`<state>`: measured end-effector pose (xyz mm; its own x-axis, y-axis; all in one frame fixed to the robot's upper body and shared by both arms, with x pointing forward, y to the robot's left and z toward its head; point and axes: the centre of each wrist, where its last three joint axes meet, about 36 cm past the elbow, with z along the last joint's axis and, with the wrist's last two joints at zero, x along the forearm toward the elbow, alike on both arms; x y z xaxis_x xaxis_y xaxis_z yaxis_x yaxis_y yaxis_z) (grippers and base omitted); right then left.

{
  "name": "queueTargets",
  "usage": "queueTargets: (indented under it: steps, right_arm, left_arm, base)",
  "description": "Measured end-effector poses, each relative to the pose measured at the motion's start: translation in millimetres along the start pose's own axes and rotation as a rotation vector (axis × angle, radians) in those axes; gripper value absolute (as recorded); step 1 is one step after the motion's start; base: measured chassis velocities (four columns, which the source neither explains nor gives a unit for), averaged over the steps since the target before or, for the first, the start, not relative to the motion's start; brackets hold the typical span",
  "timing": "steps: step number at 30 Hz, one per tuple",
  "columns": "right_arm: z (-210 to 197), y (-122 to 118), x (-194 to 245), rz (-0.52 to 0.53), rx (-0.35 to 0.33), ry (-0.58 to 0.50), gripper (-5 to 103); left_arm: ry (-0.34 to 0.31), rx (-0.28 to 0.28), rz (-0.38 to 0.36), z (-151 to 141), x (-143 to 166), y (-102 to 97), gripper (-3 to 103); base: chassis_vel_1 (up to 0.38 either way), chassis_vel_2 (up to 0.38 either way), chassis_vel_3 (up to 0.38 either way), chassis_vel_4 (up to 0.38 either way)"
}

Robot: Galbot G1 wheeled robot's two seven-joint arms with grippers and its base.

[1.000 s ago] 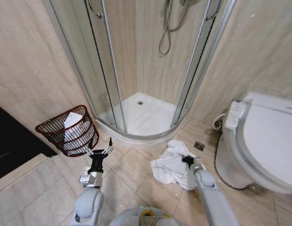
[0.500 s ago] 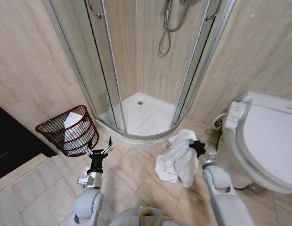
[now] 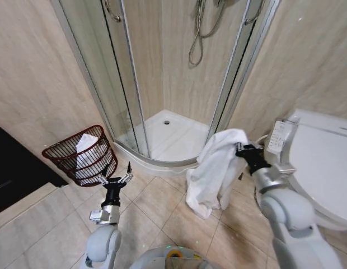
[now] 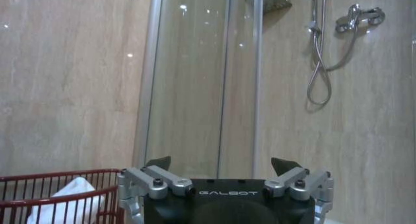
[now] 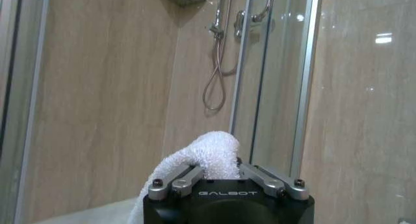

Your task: Discard the used towel into the hamper.

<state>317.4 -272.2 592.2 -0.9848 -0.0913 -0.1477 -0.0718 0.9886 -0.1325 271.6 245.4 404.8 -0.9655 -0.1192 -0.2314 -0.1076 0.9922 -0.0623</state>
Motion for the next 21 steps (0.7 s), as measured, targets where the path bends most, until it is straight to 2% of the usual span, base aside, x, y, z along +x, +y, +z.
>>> queueTargets:
  steps: [7, 14, 21]
  right_arm:
    - [-4, 6, 11, 0.003, -0.002, -0.015, 7]
    - [-6, 8, 15, 0.001, 0.008, -0.018, 7]
    - [-8, 12, 16, -0.016, 0.002, -0.028, 7]
  left_arm:
    - [0.007, -0.010, 0.071, -3, 3, -2.3, 100]
    - [0.014, -0.013, 0.081, 1, 1, -4.4, 100]
    - [0.018, -0.017, 0.078, 4, 1, -4.0, 100]
  base:
    - [0.000, 0.000, 0.000, 0.000]
    - [0.048, 0.043, -0.003, 0.000]
    - [0.168, 0.162, -0.033, -0.015]
